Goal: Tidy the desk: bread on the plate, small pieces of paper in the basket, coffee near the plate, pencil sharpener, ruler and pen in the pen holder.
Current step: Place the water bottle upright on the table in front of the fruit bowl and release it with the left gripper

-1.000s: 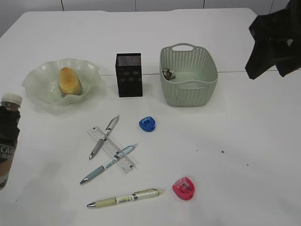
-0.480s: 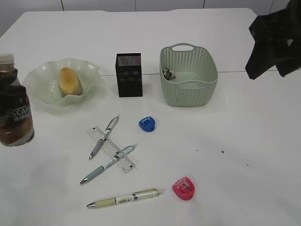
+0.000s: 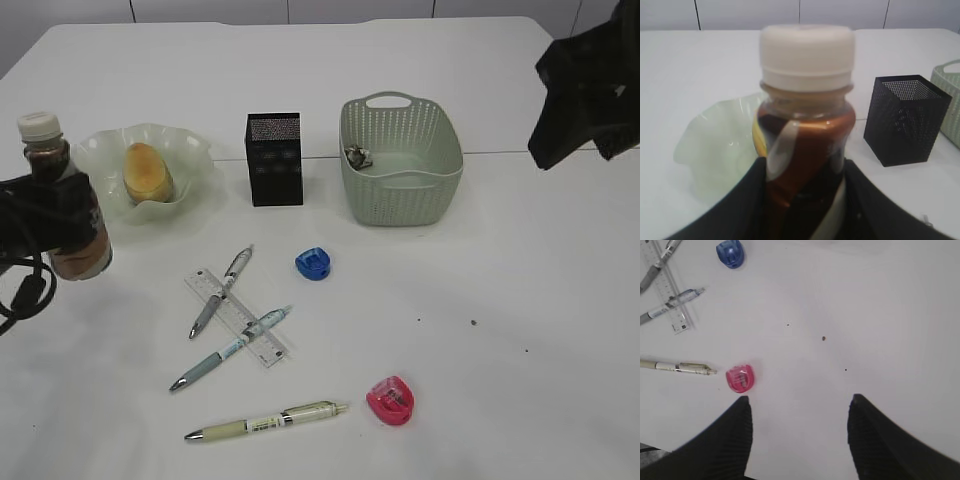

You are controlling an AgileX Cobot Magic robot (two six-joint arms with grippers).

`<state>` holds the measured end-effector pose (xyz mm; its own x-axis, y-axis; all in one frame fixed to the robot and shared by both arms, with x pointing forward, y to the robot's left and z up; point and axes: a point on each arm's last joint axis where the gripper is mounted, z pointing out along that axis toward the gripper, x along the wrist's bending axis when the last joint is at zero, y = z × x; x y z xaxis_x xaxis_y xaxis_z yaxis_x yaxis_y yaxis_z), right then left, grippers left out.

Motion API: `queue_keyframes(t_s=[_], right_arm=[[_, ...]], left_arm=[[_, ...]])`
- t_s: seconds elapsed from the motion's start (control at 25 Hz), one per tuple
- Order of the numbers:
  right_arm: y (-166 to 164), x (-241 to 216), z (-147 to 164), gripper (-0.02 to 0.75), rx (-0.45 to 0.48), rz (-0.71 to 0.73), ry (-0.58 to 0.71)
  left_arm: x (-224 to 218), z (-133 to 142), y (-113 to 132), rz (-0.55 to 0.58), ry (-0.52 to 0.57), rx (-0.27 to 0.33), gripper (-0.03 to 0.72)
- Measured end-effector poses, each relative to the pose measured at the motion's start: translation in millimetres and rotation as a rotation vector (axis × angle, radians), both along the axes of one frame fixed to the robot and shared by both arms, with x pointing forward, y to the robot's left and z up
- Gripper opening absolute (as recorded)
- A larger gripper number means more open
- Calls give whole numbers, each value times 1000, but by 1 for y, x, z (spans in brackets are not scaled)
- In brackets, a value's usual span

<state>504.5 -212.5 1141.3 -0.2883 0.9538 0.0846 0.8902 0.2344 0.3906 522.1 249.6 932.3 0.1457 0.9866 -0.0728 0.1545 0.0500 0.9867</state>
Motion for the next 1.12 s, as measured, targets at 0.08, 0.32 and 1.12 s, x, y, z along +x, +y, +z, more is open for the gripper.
queue_keyframes(t_s=[0.08, 0.32, 1.12], right_arm=[[-1, 0, 0, 444, -17, 4, -6], [-4, 1, 0, 444, -53, 5, -16], [-7, 2, 0, 444, -86, 4, -26]], left_arm=[[3, -10, 1, 12, 3, 4, 283], [6, -32, 1, 15, 69, 56, 283], [27, -52, -1, 29, 79, 90, 283]])
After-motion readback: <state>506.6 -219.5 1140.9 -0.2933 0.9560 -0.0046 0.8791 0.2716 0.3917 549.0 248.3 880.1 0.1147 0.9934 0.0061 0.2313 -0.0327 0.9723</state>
